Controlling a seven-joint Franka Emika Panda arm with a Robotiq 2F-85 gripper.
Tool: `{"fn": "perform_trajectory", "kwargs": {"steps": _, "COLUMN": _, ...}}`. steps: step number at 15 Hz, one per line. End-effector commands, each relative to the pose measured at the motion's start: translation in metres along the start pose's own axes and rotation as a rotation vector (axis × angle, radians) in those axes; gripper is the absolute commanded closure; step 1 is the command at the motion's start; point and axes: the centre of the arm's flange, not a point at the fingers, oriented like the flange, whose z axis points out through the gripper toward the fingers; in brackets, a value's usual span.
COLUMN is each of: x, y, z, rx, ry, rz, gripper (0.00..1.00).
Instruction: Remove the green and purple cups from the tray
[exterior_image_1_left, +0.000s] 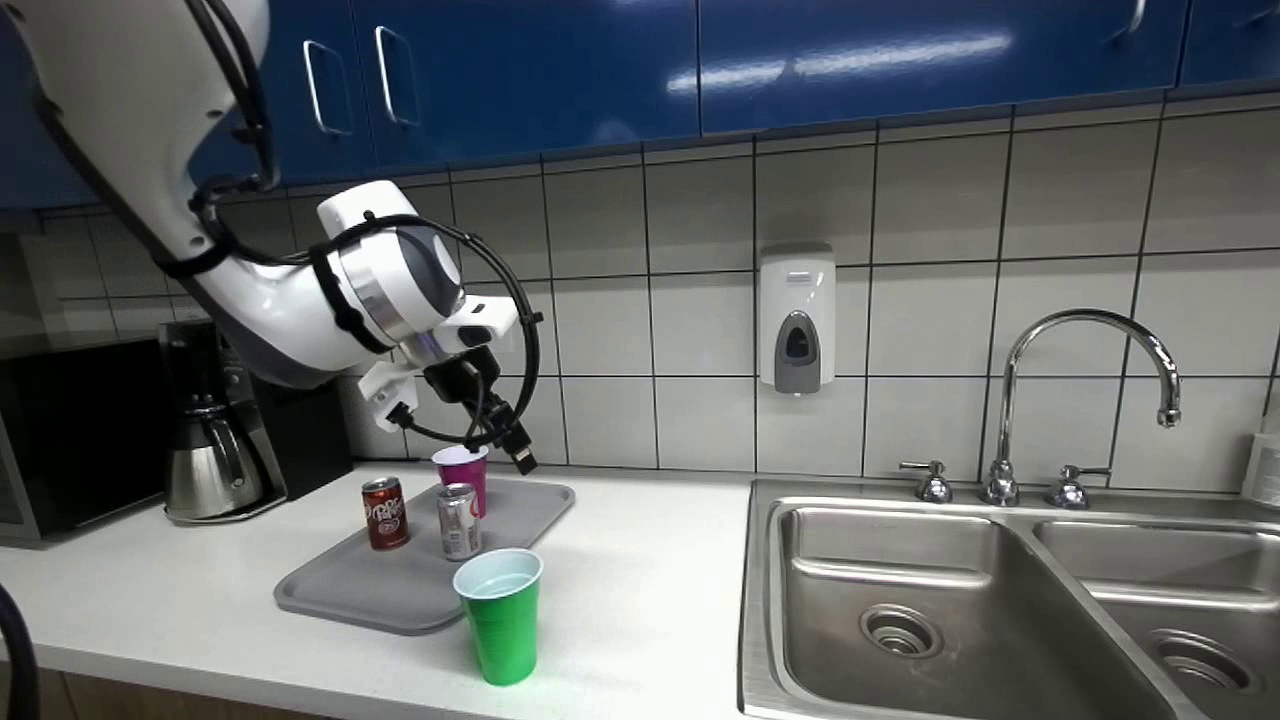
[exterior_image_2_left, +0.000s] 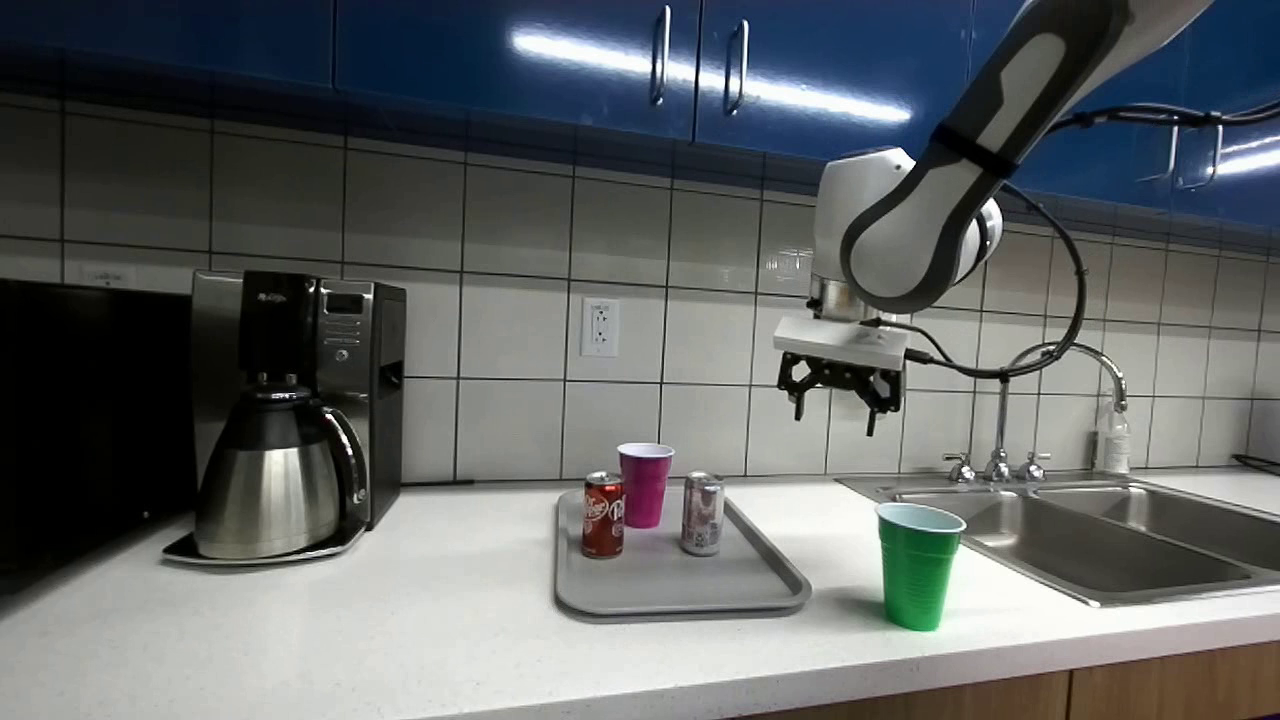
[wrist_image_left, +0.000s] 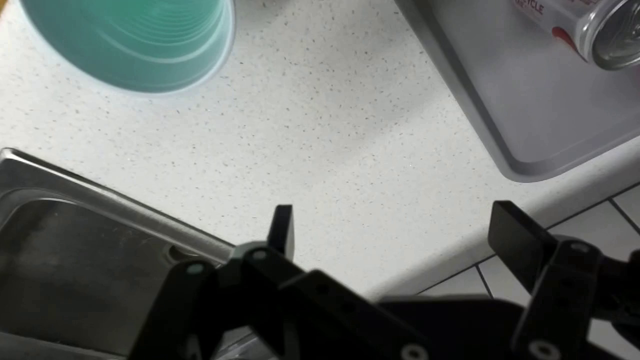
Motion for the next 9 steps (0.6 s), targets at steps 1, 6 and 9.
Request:
{"fn": "perform_trajectory", "kwargs": {"steps": 1, "x": 0.026, "y": -0.016, "z": 0.018, "rx": 0.056, "ry": -0.038, "rz": -0.042, "gripper": 0.00}}
{"fn": "perform_trajectory", "kwargs": {"steps": 6, "x": 0.034, "y": -0.031, "z": 0.042, "rx": 0.112, "ry": -0.107, "rz": -0.115, "gripper": 0.00}}
{"fn": "perform_trajectory", "kwargs": {"steps": 9, "x": 0.035, "y": -0.040, "z": 0.049, "rx": 0.133, "ry": -0.131, "rz": -0.167, "gripper": 0.00}}
